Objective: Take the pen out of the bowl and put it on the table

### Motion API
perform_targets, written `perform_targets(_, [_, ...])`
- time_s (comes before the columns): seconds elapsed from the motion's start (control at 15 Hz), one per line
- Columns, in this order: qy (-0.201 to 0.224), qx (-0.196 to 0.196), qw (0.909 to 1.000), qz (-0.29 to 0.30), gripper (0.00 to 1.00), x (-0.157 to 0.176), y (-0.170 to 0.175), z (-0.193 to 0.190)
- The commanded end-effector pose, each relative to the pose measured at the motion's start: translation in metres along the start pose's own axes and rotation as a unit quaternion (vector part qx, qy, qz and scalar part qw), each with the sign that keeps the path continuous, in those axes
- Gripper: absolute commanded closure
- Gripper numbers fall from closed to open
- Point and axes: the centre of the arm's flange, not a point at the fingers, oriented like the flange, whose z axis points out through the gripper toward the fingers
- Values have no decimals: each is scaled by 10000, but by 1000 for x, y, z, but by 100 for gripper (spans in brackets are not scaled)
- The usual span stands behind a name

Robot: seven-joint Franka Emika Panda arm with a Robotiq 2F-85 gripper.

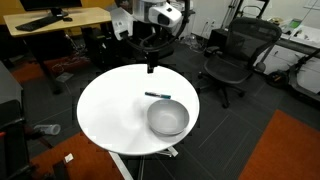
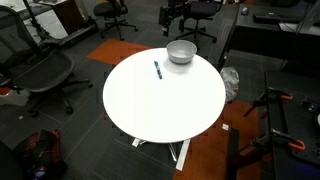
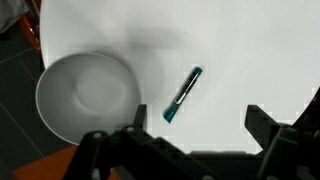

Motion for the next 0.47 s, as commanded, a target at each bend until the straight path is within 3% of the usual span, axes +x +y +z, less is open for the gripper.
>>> perform_targets(0.0, [-149, 133, 9995, -248, 0, -18, 14, -13])
perform_targets(0.07, [-29, 9, 9999, -123, 0, -2, 7, -3])
perform_targets(0.4, [-66, 11, 9998, -182, 0, -5, 11, -3])
